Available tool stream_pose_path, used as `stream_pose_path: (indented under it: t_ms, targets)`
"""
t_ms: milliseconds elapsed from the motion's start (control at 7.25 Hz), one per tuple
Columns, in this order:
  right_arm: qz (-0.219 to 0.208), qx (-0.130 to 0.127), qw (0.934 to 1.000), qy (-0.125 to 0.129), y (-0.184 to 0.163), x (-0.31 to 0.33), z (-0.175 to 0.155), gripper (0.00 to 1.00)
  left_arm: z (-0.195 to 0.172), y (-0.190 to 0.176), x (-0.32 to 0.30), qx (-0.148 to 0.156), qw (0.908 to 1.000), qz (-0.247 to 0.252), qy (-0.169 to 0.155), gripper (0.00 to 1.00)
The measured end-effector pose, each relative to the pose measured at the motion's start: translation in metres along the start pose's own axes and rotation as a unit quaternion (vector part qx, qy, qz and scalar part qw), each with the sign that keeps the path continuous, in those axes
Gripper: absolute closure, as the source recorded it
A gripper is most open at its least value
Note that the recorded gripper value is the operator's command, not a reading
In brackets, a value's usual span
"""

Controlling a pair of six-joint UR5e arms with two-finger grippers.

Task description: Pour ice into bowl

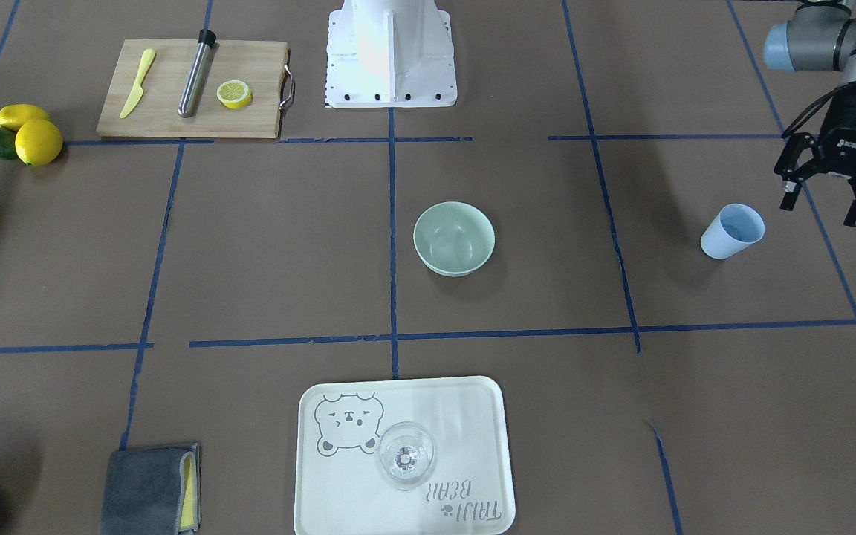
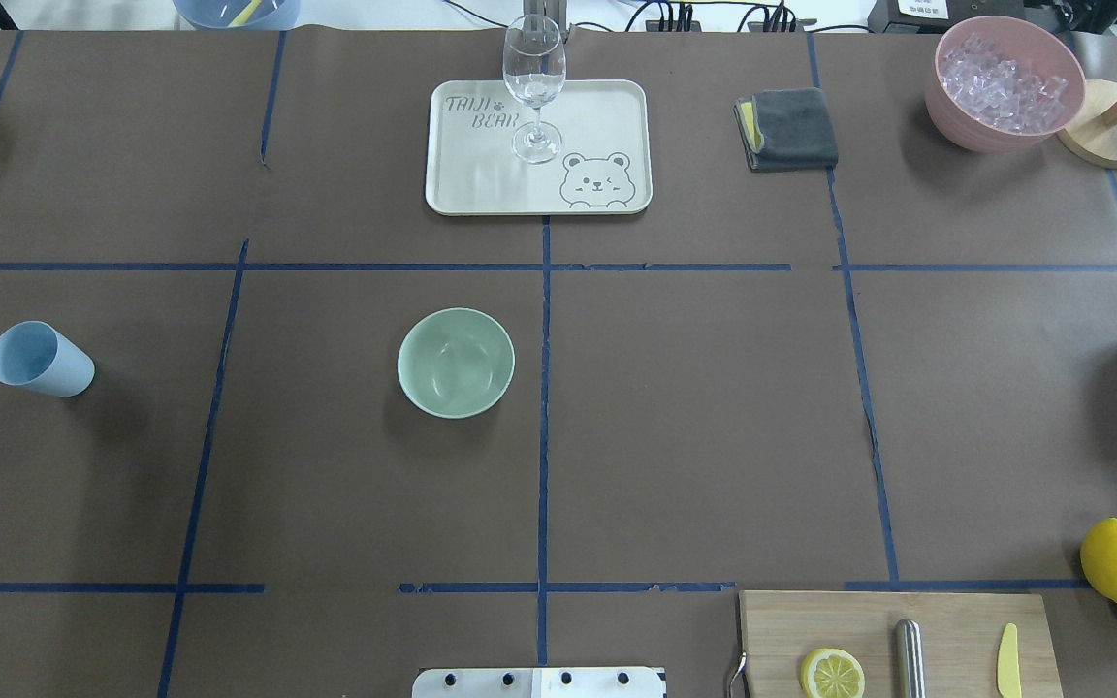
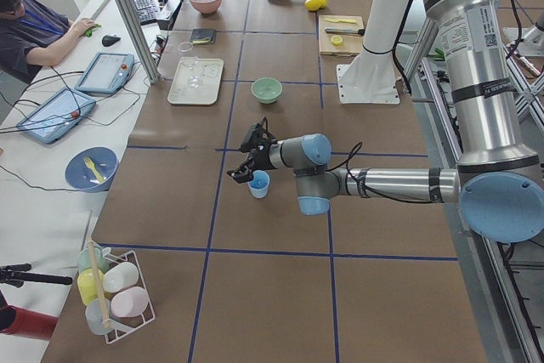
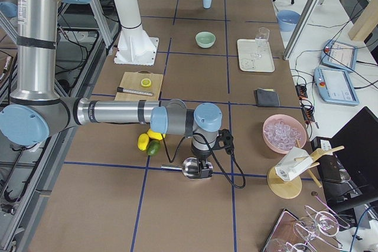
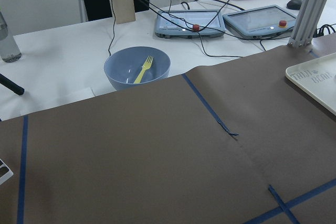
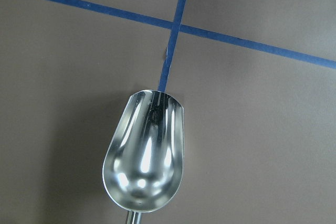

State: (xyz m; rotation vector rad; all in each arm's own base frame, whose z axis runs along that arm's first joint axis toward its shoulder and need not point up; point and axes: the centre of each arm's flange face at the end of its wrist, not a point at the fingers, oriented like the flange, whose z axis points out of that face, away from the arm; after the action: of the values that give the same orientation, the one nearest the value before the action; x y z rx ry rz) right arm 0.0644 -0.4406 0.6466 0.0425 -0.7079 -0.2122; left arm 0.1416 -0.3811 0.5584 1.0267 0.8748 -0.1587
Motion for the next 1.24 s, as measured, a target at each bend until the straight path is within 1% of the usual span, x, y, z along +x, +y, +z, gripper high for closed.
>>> stream_pose_path:
  t_ms: [276, 552, 966, 1241]
  targets:
    - [0.002, -0.002, 1.0000, 0.000, 0.002, 0.001, 0.002, 0.00, -0.005, 0.044, 0.020, 0.034, 0.9984, -0.028, -0.035, 0.00]
    - [0.004, -0.005, 1.0000, -0.001, 0.005, 0.003, 0.005, 0.00, -0.005, 0.080, 0.038, 0.053, 0.9963, -0.041, -0.054, 0.00]
    - [0.005, -0.007, 1.0000, -0.002, 0.006, 0.004, 0.007, 0.00, -0.002, 0.115, 0.042, 0.061, 0.9951, -0.026, -0.073, 0.00]
    - [0.005, -0.007, 1.0000, -0.002, 0.007, 0.005, 0.007, 0.00, 0.002, 0.133, 0.046, 0.068, 0.9944, -0.016, -0.080, 0.00]
